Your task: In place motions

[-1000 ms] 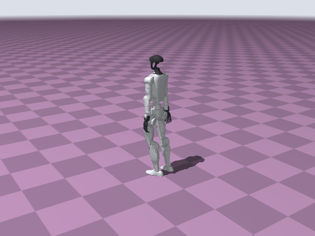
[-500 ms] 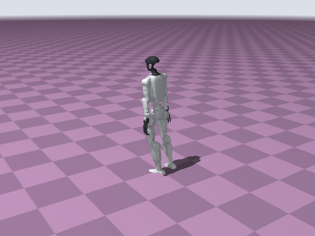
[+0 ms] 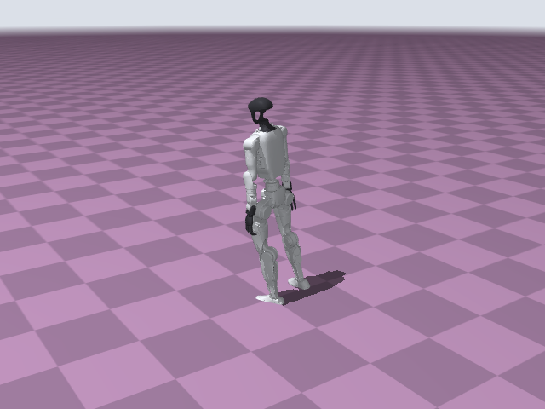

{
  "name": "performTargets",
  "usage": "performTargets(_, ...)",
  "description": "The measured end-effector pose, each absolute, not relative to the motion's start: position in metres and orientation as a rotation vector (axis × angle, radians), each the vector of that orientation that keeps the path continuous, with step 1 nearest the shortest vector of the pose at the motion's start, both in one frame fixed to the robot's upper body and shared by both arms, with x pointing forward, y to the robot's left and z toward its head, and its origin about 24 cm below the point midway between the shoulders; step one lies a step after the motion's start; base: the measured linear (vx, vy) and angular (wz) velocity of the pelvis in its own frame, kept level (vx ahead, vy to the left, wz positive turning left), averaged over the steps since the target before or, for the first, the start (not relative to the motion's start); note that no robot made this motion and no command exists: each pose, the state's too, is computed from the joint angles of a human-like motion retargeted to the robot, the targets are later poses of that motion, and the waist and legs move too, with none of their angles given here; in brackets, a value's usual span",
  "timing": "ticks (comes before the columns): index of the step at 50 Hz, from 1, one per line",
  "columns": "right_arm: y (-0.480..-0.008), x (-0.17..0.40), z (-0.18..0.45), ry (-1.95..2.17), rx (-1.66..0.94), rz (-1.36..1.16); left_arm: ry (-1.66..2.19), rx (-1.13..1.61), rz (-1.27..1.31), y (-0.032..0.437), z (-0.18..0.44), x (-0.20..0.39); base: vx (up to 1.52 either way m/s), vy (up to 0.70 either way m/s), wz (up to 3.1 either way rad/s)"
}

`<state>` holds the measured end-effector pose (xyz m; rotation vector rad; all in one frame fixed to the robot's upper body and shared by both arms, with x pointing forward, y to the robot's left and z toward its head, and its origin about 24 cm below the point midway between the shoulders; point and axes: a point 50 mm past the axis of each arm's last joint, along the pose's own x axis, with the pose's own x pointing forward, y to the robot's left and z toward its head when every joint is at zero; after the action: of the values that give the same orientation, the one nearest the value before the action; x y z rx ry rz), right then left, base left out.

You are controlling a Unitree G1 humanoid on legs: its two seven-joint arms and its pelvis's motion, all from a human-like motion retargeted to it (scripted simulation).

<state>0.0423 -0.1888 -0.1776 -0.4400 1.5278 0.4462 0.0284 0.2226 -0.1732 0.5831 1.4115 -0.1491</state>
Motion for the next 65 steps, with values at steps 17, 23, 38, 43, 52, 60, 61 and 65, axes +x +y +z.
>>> performTargets(17, -0.196, 0.042, -0.176, 1.548, -0.372, 0.379, 1.396, 0.574, -0.211, 0.19, -0.178, 0.025, 0.03, -0.18, 0.22)
performTargets(23, -0.21, 0.029, -0.174, 1.61, -0.317, 0.291, 1.289, 0.759, -0.39, 0.178, -0.179, 0.037, 0.01, -0.01, 0.09)
performTargets(38, -0.211, 0.021, -0.175, 1.626, -0.269, 0.255, 1.356, 0.606, -0.223, 0.186, -0.178, 0.037, 0.01, 0.15, -0.1)
performTargets(43, -0.197, 0.04, -0.176, 1.549, -0.293, 0.33, 1.352, 0.642, -0.208, 0.199, -0.176, 0.036, -0.1, 0.15, -0.69)
performTargets(52, -0.19, 0.065, -0.176, 1.393, -0.582, 0.466, 1.388, 0.796, -0.164, 0.245, -0.167, 0.035, -0.06, 0.0, 0.14)
performTargets(60, -0.188, 0.049, -0.177, 1.517, -0.474, 0.521, 1.395, 0.615, -0.024, 0.243, -0.168, 0.036, 0.01, -0.08, -0.05)
performTargets(61, -0.188, 0.05, -0.177, 1.518, -0.461, 0.504, 1.395, 0.592, -0.01, 0.241, -0.169, 0.037, -0.06, -0.09, 0.09)
performTargets(65, -0.187, 0.058, -0.176, 1.503, -0.411, 0.436, 1.394, 0.565, -0.021, 0.235, -0.17, 0.039, -0.05, -0.09, 0.14)
